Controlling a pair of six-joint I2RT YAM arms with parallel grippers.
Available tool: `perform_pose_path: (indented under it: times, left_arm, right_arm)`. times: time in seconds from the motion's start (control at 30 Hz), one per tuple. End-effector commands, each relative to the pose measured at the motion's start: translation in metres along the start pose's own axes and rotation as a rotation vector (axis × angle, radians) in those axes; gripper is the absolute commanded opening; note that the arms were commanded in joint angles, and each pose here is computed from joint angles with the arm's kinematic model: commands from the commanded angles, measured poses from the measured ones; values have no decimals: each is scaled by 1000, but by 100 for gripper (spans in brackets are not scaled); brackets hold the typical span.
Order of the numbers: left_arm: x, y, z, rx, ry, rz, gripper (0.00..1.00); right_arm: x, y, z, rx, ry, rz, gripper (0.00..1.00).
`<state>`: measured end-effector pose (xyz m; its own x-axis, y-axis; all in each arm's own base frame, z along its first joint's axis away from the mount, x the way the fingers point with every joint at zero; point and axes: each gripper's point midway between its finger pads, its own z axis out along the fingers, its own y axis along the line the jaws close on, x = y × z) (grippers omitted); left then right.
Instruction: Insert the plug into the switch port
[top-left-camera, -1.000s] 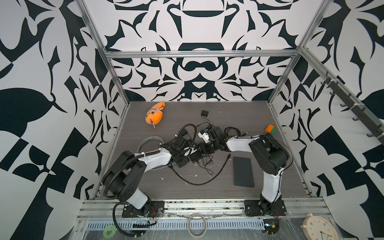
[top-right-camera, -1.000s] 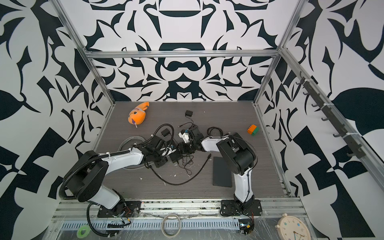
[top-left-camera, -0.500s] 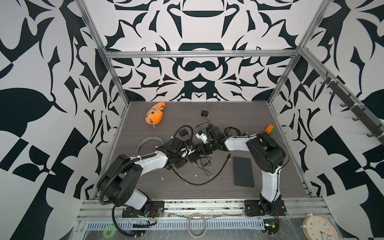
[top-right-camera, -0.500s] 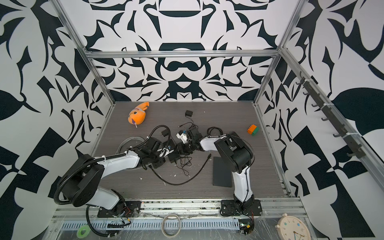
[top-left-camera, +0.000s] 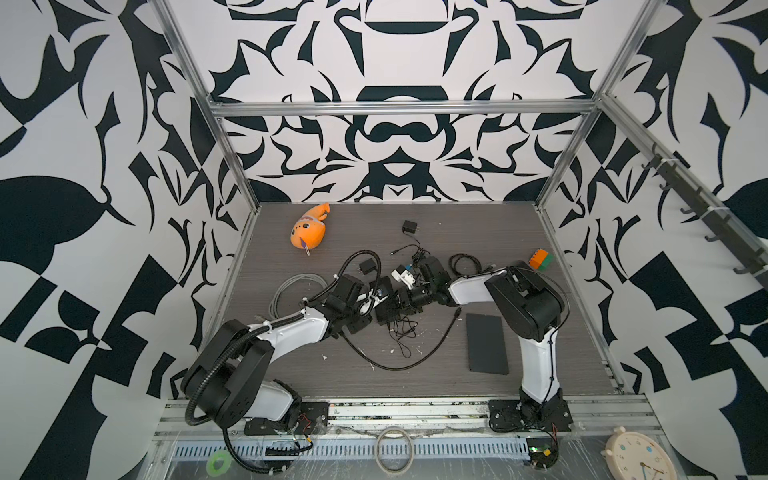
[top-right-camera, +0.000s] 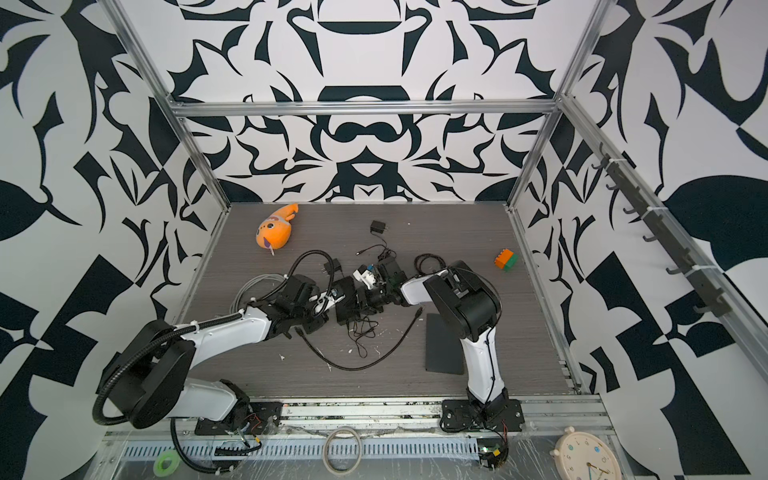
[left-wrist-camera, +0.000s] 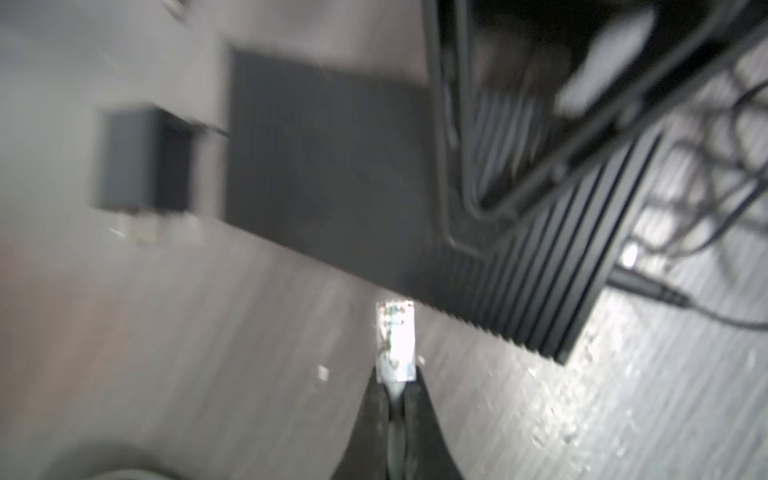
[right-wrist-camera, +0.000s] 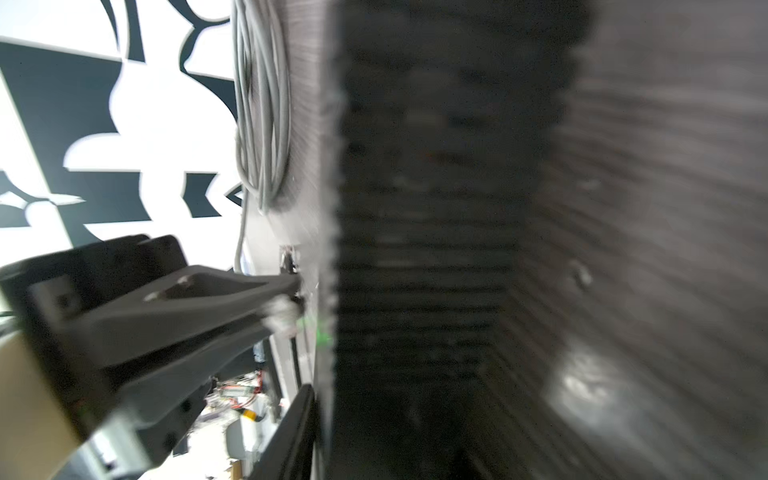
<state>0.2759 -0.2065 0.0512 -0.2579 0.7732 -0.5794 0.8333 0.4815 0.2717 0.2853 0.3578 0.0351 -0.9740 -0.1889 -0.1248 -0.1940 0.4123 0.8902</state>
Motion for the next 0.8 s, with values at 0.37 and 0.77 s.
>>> perform_pose_path:
  times: [0.37,0.77]
  left_arm:
    - [-14,22,-16,-103,-78,92,0]
    - [-14,24,-1,36,-149,138,0]
  right_arm:
    - [-31,37,-28,-209,-104,51,15]
    - [-50,78,-70,-476,-163,34,12]
